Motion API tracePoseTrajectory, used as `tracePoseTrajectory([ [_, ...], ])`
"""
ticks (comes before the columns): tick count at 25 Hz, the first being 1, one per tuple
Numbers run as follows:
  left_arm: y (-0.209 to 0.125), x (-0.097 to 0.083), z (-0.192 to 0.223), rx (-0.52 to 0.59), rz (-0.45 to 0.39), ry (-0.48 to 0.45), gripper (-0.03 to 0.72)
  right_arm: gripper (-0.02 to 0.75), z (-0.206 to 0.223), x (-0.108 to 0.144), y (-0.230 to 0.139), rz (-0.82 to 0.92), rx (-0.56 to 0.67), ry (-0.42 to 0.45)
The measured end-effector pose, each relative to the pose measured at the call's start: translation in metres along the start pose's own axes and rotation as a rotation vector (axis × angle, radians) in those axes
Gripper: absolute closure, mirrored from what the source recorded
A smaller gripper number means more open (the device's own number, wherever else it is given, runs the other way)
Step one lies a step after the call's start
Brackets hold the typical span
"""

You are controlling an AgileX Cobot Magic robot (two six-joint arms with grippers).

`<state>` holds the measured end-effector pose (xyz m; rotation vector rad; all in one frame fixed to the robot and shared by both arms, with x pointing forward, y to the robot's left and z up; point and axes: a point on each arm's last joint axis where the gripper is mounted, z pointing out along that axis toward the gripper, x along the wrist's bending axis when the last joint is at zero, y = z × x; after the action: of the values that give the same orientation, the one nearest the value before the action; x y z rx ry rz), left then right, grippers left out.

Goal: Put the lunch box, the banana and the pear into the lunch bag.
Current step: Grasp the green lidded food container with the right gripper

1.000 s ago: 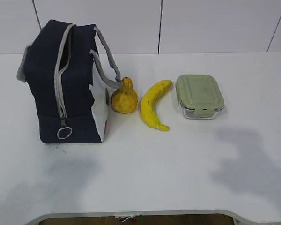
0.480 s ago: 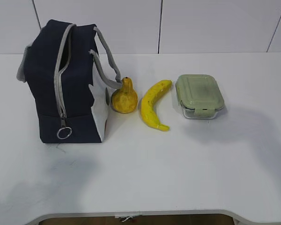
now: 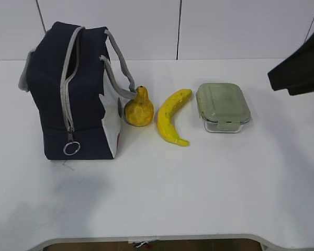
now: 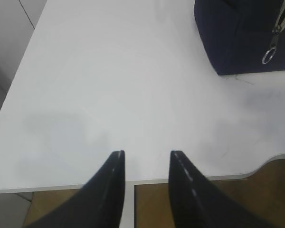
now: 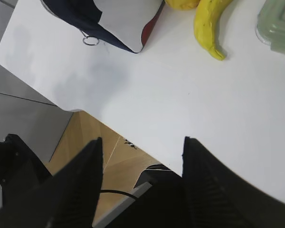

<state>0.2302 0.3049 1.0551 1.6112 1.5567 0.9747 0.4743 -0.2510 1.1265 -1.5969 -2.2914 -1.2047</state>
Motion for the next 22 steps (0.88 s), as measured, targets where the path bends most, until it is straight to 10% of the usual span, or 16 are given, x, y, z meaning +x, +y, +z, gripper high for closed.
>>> tracePoseTrajectory([
  [22,0.000,0.000,0.000,0.000,0.000,0.000,0.445,0.303,0.040,-0.147,0.046,0.303,-0.069,0.080],
])
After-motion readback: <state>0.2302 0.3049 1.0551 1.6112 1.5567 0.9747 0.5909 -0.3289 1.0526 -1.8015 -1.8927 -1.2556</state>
